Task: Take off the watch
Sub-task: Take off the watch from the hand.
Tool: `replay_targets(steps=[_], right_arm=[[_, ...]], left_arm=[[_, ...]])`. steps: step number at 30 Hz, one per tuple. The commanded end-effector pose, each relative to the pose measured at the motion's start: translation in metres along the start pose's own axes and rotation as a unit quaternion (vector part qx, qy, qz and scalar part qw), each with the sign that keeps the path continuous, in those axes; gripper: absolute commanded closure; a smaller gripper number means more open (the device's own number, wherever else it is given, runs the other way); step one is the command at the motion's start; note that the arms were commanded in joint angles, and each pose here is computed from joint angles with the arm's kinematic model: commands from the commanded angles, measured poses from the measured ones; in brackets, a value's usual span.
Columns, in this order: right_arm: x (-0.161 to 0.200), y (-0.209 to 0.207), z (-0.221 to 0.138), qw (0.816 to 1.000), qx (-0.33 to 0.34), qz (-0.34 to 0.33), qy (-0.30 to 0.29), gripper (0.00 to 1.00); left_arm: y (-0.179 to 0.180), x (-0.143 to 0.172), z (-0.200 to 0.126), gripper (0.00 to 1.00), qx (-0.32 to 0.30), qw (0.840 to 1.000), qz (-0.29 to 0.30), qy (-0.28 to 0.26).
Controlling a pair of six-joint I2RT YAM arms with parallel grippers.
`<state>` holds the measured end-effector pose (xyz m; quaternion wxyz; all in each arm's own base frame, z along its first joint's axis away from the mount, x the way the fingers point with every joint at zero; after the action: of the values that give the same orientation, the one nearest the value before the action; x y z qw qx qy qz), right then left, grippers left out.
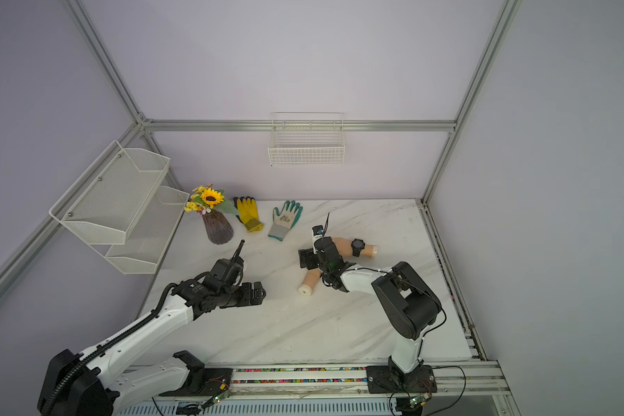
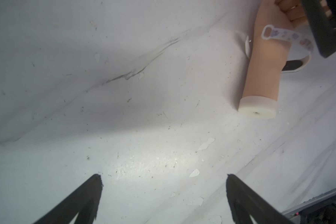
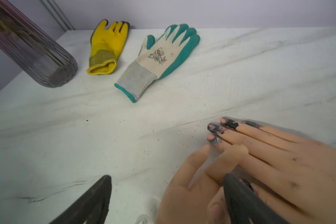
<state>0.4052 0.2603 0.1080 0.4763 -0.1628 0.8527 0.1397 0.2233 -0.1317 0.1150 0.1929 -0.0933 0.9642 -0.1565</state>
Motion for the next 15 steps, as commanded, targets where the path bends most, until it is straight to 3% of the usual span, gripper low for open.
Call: replay_targets(steps=[1,7,15], right_arm=[[0.028,0.001,0.001,0.997,-0.001,0.004,0.077,0.08],[0.027,0.004,-0.015,0.995,-0.011,0.015,0.093,0.09],[-0.014,0.009,-0.069,0.998,-0.039,0.039,0.014,0.08]], left_arm=[[0.002,0.003,0.005,0.0,0.0,1.0,-0.01,0.012],[0.002,0.004,0.019,0.0,0.002,1.0,-0.012,0.027],[-0.001,0.006,0.026,0.0,0.016,0.999,-0.018,0.031]])
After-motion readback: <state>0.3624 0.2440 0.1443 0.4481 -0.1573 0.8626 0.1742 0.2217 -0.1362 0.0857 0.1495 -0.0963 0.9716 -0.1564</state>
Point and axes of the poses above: each gripper's point midway between its finger pads, its own z axis out along the fingers, its own y axis along the line the jaws close on, x = y × z, the point moved 2 cm from there along -z, back along the fingers, and after that the axes turned 7 degrees about -z, right-handed, at the moved point
